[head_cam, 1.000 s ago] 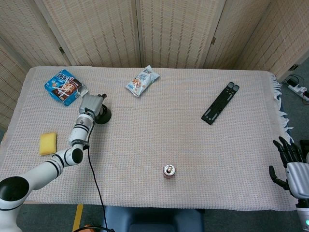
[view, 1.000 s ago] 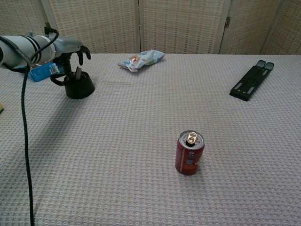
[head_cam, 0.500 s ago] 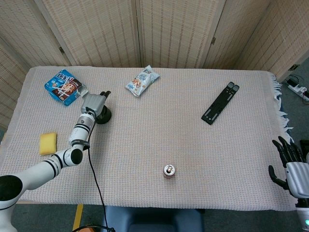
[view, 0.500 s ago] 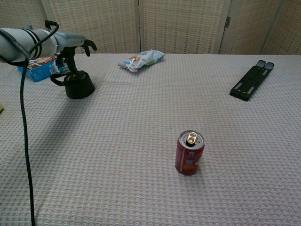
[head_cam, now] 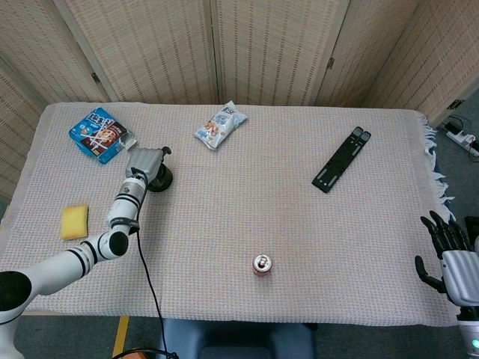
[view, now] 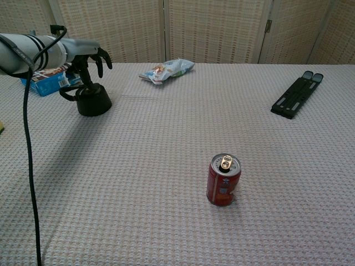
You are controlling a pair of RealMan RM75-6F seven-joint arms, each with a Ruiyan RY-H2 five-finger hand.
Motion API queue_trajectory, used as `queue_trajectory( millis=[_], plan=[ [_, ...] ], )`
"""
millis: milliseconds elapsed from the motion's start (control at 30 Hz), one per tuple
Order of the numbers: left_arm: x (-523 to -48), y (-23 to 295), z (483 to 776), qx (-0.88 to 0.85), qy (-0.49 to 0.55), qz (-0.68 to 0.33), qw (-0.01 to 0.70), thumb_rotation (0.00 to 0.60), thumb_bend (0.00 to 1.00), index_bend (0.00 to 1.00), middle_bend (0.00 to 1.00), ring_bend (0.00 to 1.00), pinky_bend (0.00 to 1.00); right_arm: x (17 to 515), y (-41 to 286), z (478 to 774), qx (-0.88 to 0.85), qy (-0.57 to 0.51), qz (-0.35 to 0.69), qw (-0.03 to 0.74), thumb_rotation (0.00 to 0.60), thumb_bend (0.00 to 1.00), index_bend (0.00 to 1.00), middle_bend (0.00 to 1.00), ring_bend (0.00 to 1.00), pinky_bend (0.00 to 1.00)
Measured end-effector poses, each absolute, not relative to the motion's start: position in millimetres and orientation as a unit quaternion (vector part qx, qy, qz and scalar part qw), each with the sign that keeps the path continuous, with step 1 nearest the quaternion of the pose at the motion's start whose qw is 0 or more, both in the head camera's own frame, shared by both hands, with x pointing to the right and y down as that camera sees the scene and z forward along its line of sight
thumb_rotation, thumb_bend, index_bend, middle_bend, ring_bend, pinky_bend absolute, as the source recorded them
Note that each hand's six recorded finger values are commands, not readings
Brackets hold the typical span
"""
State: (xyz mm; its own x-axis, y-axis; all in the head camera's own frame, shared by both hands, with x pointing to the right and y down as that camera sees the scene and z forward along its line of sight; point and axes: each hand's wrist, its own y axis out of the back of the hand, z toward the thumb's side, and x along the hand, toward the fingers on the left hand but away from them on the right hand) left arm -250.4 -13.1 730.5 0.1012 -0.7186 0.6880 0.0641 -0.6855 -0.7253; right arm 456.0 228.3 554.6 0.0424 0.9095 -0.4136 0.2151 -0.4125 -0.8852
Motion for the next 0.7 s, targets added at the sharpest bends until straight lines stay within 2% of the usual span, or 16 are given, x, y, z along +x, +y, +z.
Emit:
queue_trajectory(
  millis=[200,333,500,700],
  plan=[
    [-254.4,-10.6,734.7,-0.675,0.245,-0.632,0.292,0.545,0.22,0.21,0.32,0.78,0.78,456.7,228.5,554.4,-0.645,-0.436,0.539,0.323,0.6,0.52,0.0,0.04,0.09,0.0],
    [-253.3,-8.0,736.7,-0.679,0.24,-0.631,0.288,0.47,0.22,0.21,0.32,0.77,0.78,455.9,227.9,554.8,-0.646,-0.435,0.538,0.323,0.6,0.52,0.0,0.04,0.09,0.0],
    [-250.1,-5.6,738.4,-0.685,0.235,-0.63,0.28,0.416,0.22,0.21,0.32,0.77,0.78,455.2,227.7,555.3,-0.646,-0.434,0.538,0.323,0.6,0.52,0.0,0.04,0.09,0.0],
    [-250.0,-3.7,742.0,-0.685,0.231,-0.634,0.276,0.395,0.21,0.21,0.32,0.77,0.78,456.4,228.5,554.9,-0.645,-0.435,0.54,0.322,0.6,0.52,0.0,0.04,0.09,0.0]
  ],
)
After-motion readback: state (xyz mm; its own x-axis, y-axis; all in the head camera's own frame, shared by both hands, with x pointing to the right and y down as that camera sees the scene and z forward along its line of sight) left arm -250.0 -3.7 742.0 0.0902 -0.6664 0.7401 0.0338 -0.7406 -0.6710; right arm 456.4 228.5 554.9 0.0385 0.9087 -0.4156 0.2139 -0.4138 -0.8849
